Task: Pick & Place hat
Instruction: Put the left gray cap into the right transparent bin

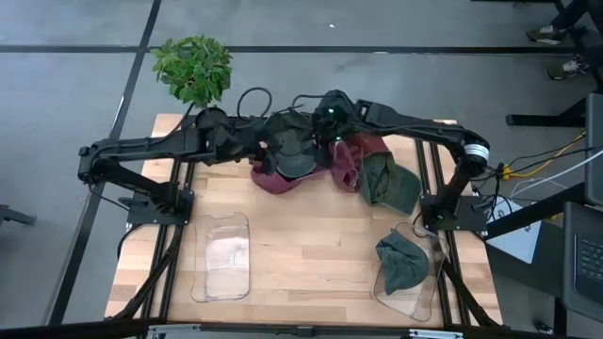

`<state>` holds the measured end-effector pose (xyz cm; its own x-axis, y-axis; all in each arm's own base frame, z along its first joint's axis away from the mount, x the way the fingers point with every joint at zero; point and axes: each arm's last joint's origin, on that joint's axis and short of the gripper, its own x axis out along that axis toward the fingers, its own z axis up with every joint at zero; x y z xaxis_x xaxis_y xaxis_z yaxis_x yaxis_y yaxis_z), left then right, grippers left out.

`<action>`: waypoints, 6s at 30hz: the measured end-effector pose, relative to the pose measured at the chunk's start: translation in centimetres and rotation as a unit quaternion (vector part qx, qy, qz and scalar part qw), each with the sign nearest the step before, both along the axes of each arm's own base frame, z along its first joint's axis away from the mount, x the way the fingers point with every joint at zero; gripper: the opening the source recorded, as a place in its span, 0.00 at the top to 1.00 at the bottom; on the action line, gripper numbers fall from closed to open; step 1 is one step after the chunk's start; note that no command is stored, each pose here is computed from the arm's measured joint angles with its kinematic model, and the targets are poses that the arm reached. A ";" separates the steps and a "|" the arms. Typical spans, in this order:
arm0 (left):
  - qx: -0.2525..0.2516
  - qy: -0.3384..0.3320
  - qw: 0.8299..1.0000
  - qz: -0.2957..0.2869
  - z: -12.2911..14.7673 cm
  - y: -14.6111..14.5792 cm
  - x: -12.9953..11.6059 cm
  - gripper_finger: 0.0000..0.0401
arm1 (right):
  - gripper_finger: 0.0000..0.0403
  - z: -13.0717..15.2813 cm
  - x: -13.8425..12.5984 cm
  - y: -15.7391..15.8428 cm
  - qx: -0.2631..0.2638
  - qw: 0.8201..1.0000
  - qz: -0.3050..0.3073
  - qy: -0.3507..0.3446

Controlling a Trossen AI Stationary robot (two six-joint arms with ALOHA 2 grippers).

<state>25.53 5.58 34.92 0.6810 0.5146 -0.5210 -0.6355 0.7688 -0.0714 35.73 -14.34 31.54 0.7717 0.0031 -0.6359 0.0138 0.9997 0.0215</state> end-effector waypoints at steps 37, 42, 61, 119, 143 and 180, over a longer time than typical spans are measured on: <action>0.144 0.207 0.966 0.047 -1.5 1.0 -1.6 0.48 | 0.54 -8.9 1.2 -5.0 0.179 0.899 -0.367 0.158; 0.144 0.207 0.967 0.046 -1.5 1.0 -1.5 0.48 | 0.57 -7.7 0.8 -5.8 0.179 0.896 -0.374 0.157; 0.135 0.204 0.968 0.054 -1.5 1.5 -1.7 0.48 | 0.57 -10.2 0.4 -5.6 0.274 0.884 -0.347 0.150; 0.123 -0.144 0.980 -0.054 11.0 -3.6 -9.6 0.46 | 0.97 13.1 -3.6 -0.8 -0.290 0.924 0.096 -0.228; 0.156 -0.122 0.977 -0.076 11.1 -2.8 -10.0 0.32 | 0.96 13.4 -3.0 -0.2 -0.258 0.931 0.073 -0.248; 0.260 -0.108 0.959 0.032 12.2 -1.6 -8.8 0.75 | 0.96 13.5 -2.5 0.7 -0.239 0.938 0.033 -0.249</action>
